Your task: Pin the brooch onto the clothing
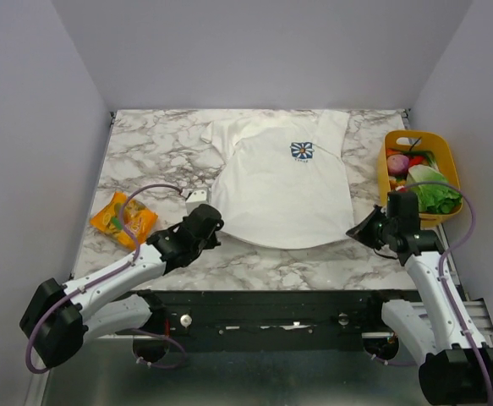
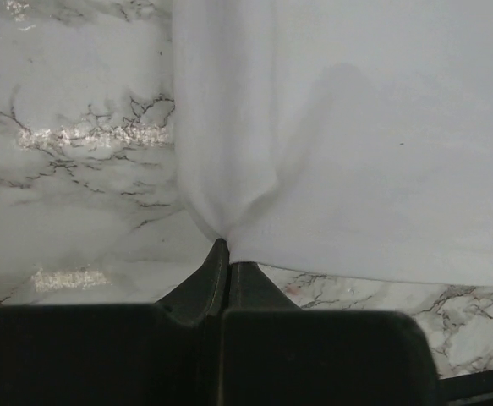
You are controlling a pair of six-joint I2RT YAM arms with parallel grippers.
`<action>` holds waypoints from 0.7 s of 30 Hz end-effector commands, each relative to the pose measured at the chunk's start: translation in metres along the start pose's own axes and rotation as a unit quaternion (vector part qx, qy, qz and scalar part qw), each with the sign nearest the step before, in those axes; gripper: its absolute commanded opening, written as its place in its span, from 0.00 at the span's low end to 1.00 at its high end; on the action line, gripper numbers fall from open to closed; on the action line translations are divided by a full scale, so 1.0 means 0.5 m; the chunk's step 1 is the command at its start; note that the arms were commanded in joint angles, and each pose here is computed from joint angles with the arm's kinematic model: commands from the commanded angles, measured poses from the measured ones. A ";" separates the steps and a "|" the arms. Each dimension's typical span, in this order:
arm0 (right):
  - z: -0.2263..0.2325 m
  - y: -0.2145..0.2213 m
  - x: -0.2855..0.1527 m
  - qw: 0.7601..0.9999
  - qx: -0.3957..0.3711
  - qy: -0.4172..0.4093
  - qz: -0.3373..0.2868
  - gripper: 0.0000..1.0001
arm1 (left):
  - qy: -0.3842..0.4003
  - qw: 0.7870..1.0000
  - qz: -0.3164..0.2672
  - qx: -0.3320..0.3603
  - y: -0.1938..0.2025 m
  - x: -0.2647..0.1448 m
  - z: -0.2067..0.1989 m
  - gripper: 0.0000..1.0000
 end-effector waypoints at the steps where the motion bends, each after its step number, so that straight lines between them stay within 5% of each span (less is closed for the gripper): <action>1: -0.019 0.041 -0.027 0.998 0.007 0.029 0.053 0.01 | -0.040 0.998 0.028 -0.025 0.021 -0.034 0.026 0.00; 18: -0.054 0.099 -0.026 0.992 -0.011 0.058 0.116 0.01 | -0.096 0.988 0.120 -0.022 0.097 -0.071 0.061 0.01; 21: -0.045 0.097 -0.027 0.990 -0.026 0.037 0.132 0.16 | -0.109 0.988 0.107 -0.012 0.081 -0.079 0.060 0.45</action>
Point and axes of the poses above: each gripper's point midway between its finger pads, its own x axis out along the fingers, its own z axis along the line the jaws close on, y = z × x, the point moved 6 cm from there along -x, back along the fingers, and after that the axes turned 11 degrees about -x, right-handed, at the moved point
